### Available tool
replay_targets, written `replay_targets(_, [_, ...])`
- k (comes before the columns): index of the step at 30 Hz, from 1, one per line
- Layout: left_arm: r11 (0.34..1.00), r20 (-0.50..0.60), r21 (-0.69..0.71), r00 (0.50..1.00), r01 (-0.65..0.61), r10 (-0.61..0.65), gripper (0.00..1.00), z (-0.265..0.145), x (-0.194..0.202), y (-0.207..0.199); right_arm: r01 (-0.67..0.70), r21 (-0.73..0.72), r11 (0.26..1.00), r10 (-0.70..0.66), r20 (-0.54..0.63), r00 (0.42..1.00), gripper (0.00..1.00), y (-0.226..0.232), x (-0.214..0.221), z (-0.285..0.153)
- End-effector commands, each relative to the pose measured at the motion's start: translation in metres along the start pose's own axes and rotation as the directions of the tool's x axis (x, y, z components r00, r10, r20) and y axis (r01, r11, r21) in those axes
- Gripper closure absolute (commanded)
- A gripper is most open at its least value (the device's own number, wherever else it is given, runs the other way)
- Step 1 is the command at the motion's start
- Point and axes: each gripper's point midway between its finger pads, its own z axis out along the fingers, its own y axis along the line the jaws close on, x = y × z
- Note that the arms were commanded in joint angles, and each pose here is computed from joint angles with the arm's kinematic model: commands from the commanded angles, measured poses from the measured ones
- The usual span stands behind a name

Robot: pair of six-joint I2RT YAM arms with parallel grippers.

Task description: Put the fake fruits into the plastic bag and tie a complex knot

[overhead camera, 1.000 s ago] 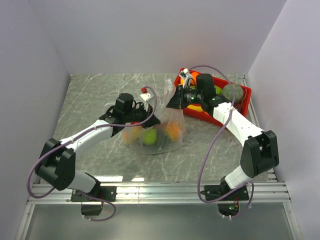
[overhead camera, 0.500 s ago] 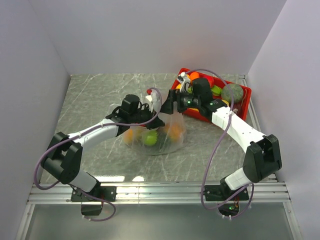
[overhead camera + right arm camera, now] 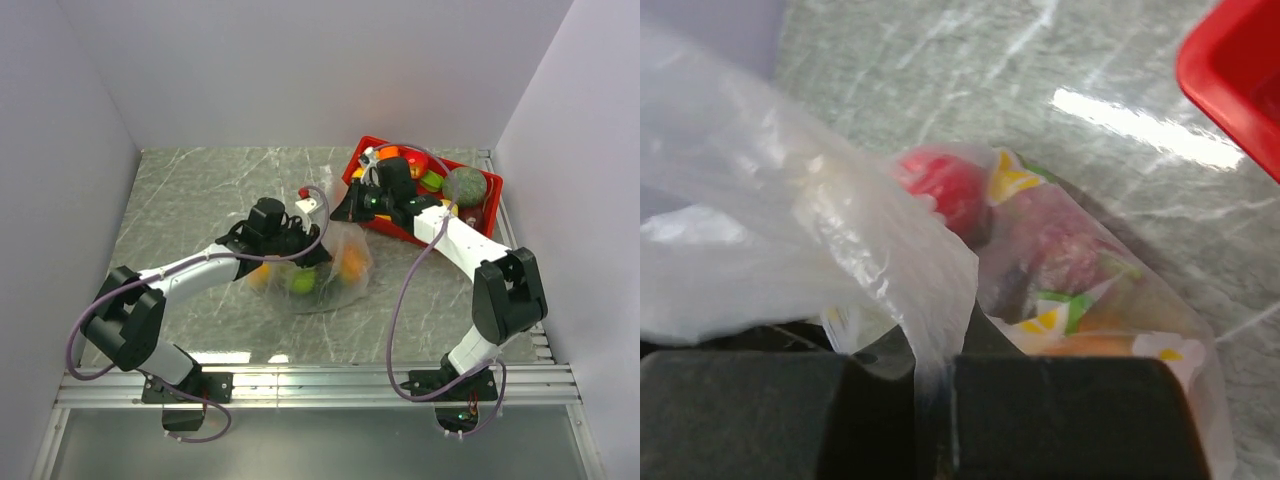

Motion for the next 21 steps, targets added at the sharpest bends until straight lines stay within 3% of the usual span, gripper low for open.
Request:
replay_targets(1, [0.998, 0.025, -0.040, 0.998, -0.050, 0.051, 0.71, -0.013, -0.005, -0.003, 0.052, 0.090, 0.995, -0.055, 0.025, 0.998, 1.00, -0.018, -0.007, 0.003])
replay_targets(4, [0.996, 0.035, -0.037, 0.996, -0.077, 0.079, 0.59, -0.025, -0.019, -0.012, 0.147, 0.123, 0.982, -0.146, -0.012, 0.989, 1.00, -0.029, 0.002, 0.004])
replay_targets(8, [0.987, 0.084, -0.006, 0.984, -0.160, 0.160, 0.30, -0.065, -0.067, -0.047, 0.215, 0.128, 0.968, -0.216, -0.005, 0.976, 1.00, -0.029, -0.003, 0.000])
replay_targets(10, [0.975, 0.159, -0.001, 0.963, -0.221, 0.218, 0.28, -0.092, -0.111, -0.068, 0.238, 0.109, 0.965, -0.240, -0.001, 0.971, 1.00, -0.024, -0.005, -0.001])
replay_targets(13, [0.976, 0.247, -0.047, 0.945, -0.210, 0.216, 0.21, -0.136, -0.149, -0.076, 0.280, 0.088, 0.956, -0.281, -0.004, 0.960, 1.00, -0.014, -0.005, -0.002])
replay_targets(15, [0.976, 0.299, -0.127, 0.932, -0.176, 0.207, 0.16, -0.165, -0.165, -0.059, 0.311, 0.077, 0.947, -0.311, -0.011, 0.950, 1.00, -0.008, -0.003, -0.002])
replay_targets(18, [0.964, 0.312, -0.250, 0.935, -0.089, 0.168, 0.16, -0.203, -0.163, -0.031, 0.343, 0.072, 0.937, -0.342, -0.021, 0.939, 1.00, -0.006, 0.000, -0.004])
replay_targets(21, [0.930, 0.255, -0.368, 0.960, -0.011, 0.112, 0.16, -0.226, -0.131, 0.000, 0.365, 0.077, 0.928, -0.364, -0.026, 0.931, 1.00, -0.006, 0.001, -0.008])
